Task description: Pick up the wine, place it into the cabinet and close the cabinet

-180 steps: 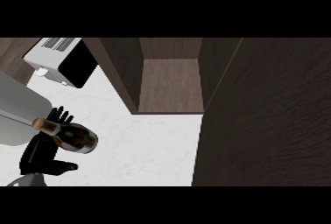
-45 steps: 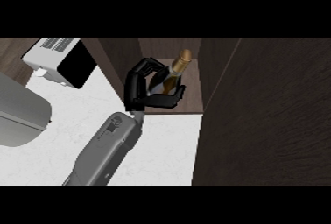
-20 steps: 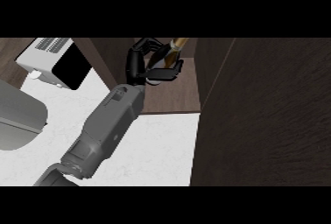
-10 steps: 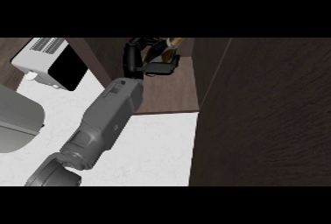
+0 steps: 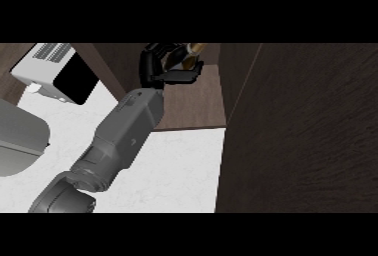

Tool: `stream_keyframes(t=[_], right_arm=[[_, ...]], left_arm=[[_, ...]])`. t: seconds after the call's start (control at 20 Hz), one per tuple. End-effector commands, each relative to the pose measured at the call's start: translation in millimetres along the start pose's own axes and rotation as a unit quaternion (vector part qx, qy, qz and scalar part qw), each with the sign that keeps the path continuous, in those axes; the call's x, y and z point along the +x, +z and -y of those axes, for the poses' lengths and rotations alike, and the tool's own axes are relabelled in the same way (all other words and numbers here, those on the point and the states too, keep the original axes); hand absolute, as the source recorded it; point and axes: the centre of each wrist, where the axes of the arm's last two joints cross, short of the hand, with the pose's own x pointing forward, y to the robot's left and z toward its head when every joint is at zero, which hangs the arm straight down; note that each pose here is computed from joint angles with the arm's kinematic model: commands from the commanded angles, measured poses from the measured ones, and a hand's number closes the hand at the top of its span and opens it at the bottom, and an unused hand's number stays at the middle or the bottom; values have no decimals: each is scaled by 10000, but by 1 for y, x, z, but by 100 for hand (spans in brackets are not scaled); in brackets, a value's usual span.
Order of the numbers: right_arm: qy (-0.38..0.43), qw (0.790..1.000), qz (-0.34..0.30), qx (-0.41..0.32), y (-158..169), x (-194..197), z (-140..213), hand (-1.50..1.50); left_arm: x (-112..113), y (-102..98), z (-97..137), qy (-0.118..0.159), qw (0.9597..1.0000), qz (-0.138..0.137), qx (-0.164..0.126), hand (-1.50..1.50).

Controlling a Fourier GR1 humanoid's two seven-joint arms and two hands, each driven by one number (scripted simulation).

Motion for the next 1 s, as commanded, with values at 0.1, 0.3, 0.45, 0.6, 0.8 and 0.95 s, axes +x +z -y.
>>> stream_keyframes(t=[0.1, 0.3, 0.45, 0.6, 0.8, 0.95], right_arm=[[-124, 9997, 187, 122, 1, 2, 3, -150], [-20, 9999, 103, 59, 11, 9, -1, -150], [-74, 9997, 155, 176, 12, 13, 5, -150], [-136, 9996, 227, 18, 7, 7, 2, -150], [-53, 9997, 201, 98, 6, 4, 2, -150], [-156, 9996, 222, 117, 6, 9, 1, -150]], left_arm=[[-7, 2, -7, -43, 9998, 24, 186, 150], [-15, 8, -13, -292, 9994, 1, 180, 150], [-23, 12, -24, -476, 9987, -63, 187, -150], [-15, 4, -24, -638, 9976, -62, 269, -150], [-25, 16, -19, -765, 9968, -125, 170, -150], [-23, 11, -26, -925, 9951, -188, 283, -150]])
